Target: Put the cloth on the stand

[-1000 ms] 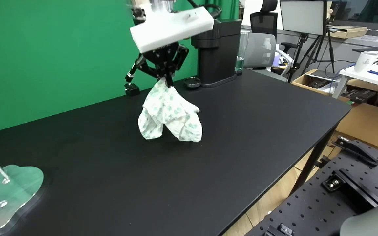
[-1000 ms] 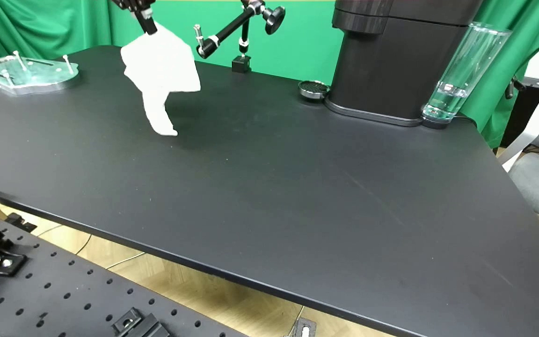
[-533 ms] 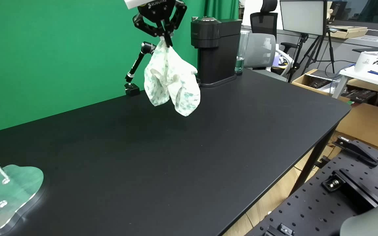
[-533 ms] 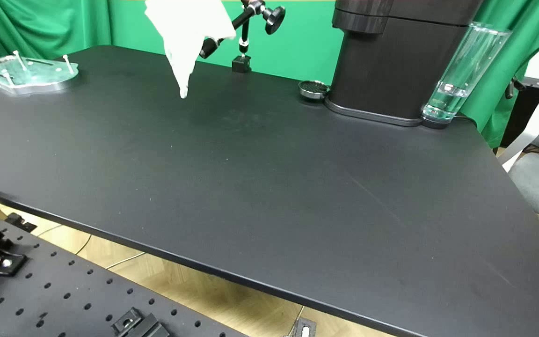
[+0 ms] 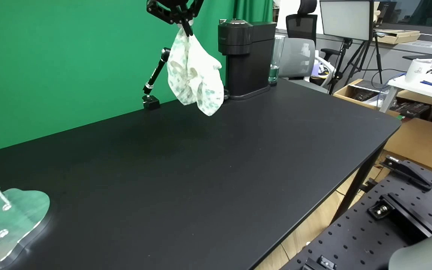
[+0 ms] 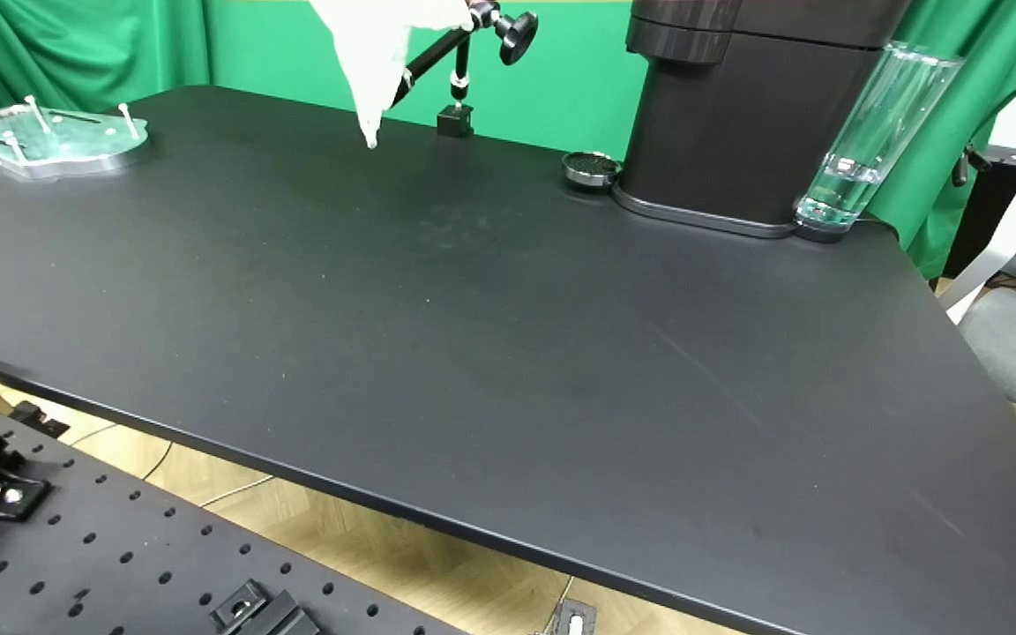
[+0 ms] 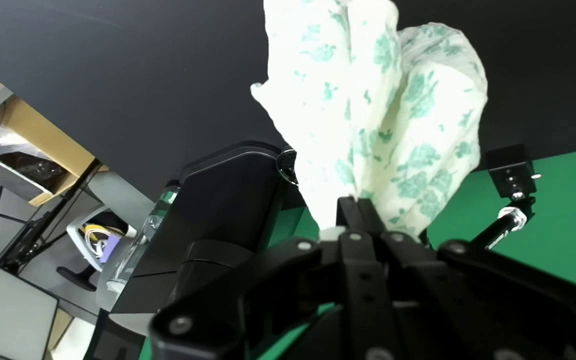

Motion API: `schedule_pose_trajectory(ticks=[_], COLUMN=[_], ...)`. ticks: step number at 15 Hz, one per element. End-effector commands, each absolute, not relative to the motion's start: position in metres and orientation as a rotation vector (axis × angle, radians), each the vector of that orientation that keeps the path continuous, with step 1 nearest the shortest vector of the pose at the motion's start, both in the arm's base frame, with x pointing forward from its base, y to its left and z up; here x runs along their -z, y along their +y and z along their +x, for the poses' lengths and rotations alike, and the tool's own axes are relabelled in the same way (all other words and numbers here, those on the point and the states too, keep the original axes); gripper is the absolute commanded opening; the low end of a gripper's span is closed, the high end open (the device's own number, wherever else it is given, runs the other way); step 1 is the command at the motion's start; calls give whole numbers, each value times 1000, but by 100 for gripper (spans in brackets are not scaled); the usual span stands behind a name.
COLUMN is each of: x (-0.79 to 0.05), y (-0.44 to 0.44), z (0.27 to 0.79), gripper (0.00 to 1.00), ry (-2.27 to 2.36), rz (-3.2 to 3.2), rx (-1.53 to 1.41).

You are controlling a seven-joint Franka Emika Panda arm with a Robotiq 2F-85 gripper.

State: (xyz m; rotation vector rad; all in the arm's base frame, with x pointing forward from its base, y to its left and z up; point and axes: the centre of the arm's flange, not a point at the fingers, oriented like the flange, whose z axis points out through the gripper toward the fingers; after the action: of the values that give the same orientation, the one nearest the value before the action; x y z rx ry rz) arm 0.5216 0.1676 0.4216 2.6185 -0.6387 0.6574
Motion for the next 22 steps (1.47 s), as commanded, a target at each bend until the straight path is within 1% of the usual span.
schedule_pose_trajectory(ticks=[1, 6, 11, 21, 22], x=[-411, -371, -348, -339, -338], y=[175, 173, 178, 202, 202], z=[545, 566, 579, 569, 568], gripper=[0, 0, 0, 0, 5], ry=[-764, -771, -734, -461, -451], rz=[2534, 2509, 2536, 2634, 2635], rx=[-687, -633, -576, -428, -420])
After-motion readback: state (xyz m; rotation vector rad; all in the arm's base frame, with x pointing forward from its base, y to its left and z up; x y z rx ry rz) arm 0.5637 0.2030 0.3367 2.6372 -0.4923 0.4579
